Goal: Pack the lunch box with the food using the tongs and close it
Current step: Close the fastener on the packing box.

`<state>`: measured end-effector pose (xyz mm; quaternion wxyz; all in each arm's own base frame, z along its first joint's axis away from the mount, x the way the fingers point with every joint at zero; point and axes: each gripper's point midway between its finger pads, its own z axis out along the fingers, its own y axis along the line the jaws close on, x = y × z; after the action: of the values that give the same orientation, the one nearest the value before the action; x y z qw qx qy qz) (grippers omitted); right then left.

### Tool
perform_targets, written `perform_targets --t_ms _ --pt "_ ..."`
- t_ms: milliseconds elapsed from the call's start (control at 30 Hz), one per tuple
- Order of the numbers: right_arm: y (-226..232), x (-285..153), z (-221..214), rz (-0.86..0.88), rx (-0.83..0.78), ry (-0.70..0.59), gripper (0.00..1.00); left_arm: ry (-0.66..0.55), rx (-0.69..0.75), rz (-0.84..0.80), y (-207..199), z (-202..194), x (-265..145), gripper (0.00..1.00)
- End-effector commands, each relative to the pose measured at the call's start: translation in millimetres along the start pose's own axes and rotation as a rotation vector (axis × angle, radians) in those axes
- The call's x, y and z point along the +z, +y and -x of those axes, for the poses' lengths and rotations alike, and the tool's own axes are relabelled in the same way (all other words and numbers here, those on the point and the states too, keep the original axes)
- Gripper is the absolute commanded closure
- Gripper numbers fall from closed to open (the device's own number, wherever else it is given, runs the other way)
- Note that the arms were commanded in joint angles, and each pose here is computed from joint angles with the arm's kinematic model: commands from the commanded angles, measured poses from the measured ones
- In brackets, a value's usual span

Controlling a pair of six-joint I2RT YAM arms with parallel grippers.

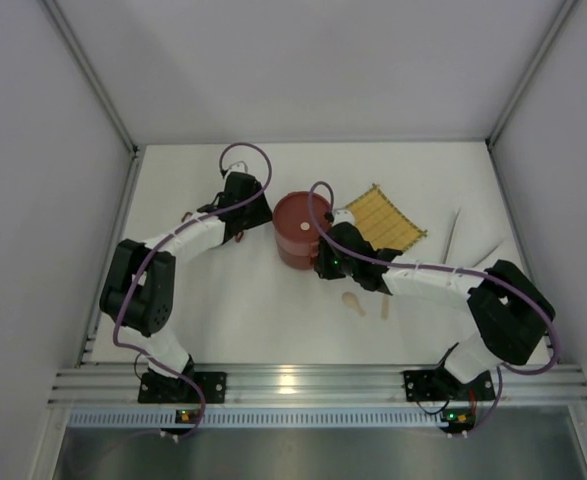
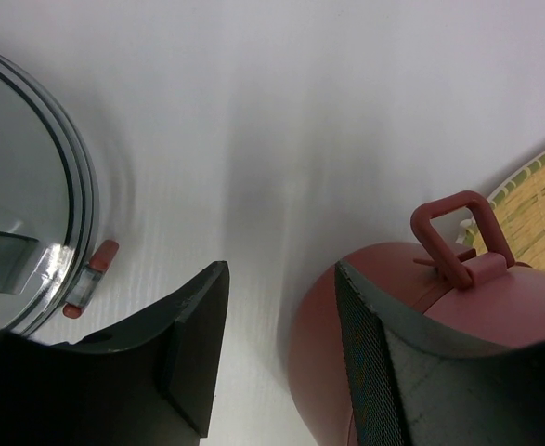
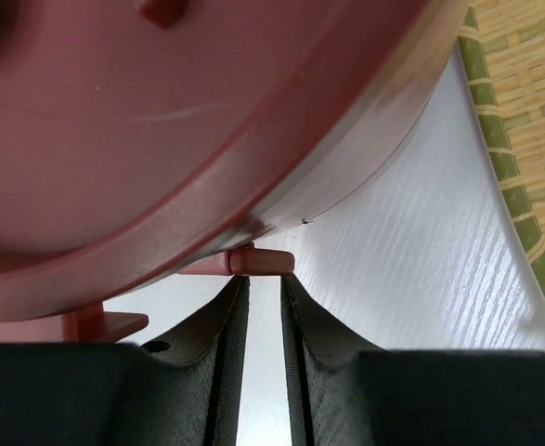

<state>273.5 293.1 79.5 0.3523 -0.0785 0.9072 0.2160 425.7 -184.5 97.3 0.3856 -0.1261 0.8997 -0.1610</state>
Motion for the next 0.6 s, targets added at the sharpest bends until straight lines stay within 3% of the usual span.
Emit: perform_targets --t_ms 0,233,567 --pt "25.3 -10.7 40.0 0.056 0.03 -0.13 0.8 -0.023 0.01 -0.053 -11.4 5.7 -5.1 0.46" --pt "22.1 -45.8 44.6 0.029 0.017 -0.089 0.79 -0.018 0.009 -0.018 -5.1 4.2 -4.7 0.45" --pt "25.2 -95.4 87.5 0.012 0.016 -0.193 0.77 -0.018 0.0 -0.036 -9.4 5.0 -7.1 0.46"
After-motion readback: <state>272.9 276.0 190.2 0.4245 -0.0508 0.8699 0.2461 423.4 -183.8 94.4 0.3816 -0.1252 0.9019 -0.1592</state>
